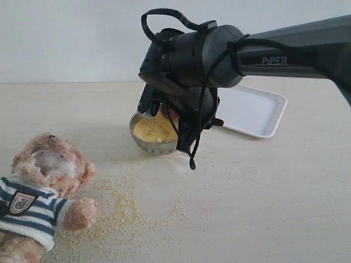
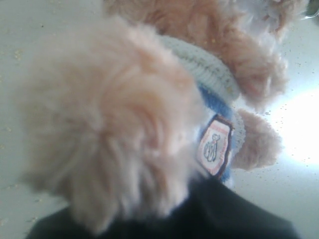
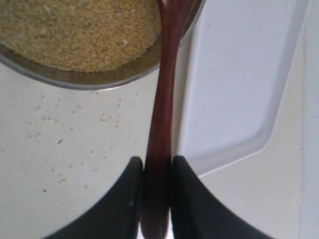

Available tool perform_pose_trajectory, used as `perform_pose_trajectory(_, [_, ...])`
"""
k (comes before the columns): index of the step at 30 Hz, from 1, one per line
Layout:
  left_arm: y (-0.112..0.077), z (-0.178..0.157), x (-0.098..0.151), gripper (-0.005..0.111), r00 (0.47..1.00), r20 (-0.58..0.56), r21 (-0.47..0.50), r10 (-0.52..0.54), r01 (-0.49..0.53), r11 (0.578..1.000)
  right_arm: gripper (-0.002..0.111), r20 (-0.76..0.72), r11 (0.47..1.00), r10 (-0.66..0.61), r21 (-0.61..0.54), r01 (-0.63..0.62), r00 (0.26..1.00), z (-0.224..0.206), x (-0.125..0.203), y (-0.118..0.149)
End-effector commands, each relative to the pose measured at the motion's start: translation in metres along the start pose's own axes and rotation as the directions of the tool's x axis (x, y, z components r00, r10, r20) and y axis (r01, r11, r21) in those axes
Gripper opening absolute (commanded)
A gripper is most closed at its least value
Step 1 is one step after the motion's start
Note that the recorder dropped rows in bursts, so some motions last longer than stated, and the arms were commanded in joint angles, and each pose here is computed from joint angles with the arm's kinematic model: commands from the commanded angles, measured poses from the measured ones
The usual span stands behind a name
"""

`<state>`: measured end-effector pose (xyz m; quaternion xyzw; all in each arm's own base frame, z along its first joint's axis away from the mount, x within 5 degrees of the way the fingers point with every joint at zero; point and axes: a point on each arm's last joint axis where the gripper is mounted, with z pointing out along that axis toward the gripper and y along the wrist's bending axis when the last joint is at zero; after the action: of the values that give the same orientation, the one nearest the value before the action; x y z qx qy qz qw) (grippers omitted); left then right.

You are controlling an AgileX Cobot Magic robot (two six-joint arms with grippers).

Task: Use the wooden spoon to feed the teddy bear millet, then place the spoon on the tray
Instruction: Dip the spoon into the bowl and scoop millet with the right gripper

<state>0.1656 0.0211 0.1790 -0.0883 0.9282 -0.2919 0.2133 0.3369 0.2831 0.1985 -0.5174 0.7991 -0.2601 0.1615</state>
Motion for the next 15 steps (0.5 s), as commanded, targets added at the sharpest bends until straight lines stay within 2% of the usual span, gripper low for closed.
perform_pose_trajectory(1, [-0.001, 0.0, 0.001, 0.005, 1.0, 0.006, 0.011, -0.007, 0.007, 1.0, 0.003, -0.02, 0.999, -0.037, 0.03, 0.038, 0.999, 0.006, -0.005, 0.007])
perform_pose_trajectory(6, [-0.001, 0.0, 0.001, 0.005, 1.0, 0.006, 0.011, -0.007, 0.007, 1.0, 0.003, -0.024, 0.999, -0.053, 0.002, 0.053, 0.998, 0.011, -0.01, 0.021])
perform_pose_trajectory(15, [-0.001, 0.0, 0.001, 0.005, 1.0, 0.006, 0.011, -0.007, 0.007, 1.0, 0.003, 0.016, 0.99, 0.064, -0.127, -0.062, 0.998, -0.002, -0.019, 0.022])
